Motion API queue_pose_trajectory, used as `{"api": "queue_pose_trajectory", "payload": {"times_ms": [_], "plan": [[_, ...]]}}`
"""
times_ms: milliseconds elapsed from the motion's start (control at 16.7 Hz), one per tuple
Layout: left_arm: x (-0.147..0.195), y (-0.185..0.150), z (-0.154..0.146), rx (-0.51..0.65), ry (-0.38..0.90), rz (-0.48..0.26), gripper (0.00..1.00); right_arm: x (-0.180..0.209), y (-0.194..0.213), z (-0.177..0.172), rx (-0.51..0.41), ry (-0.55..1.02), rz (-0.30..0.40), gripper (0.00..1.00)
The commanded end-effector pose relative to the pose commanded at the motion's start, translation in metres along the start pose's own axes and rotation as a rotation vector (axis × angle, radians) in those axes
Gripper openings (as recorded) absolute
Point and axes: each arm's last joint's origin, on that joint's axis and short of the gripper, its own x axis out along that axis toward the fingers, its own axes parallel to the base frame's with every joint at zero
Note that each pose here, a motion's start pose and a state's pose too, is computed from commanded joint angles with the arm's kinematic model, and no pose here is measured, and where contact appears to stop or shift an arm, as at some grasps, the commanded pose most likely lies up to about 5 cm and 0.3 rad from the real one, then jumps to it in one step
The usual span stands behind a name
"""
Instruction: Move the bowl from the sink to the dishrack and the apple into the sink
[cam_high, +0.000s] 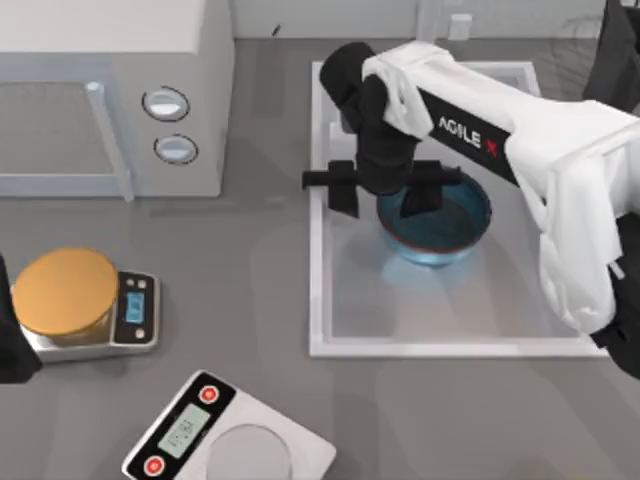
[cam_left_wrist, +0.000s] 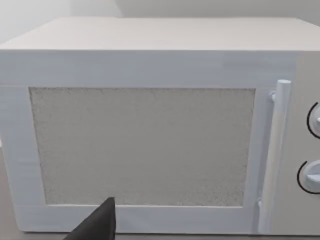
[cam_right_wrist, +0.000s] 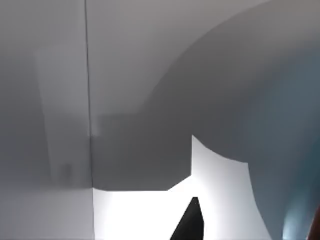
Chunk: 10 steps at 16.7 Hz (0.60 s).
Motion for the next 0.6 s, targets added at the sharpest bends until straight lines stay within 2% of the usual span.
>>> {"api": "queue_pose_trajectory", "payload": {"times_ms": [360,600], "plan": [[0.0,0.0,0.0,0.0,0.0,0.0,1.0,0.0,0.0,0.0,0.0,0.0,0.0,0.02],[0.0,0.0,0.0,0.0,0.0,0.0,1.0,0.0,0.0,0.0,0.0,0.0,0.0,0.0]]}}
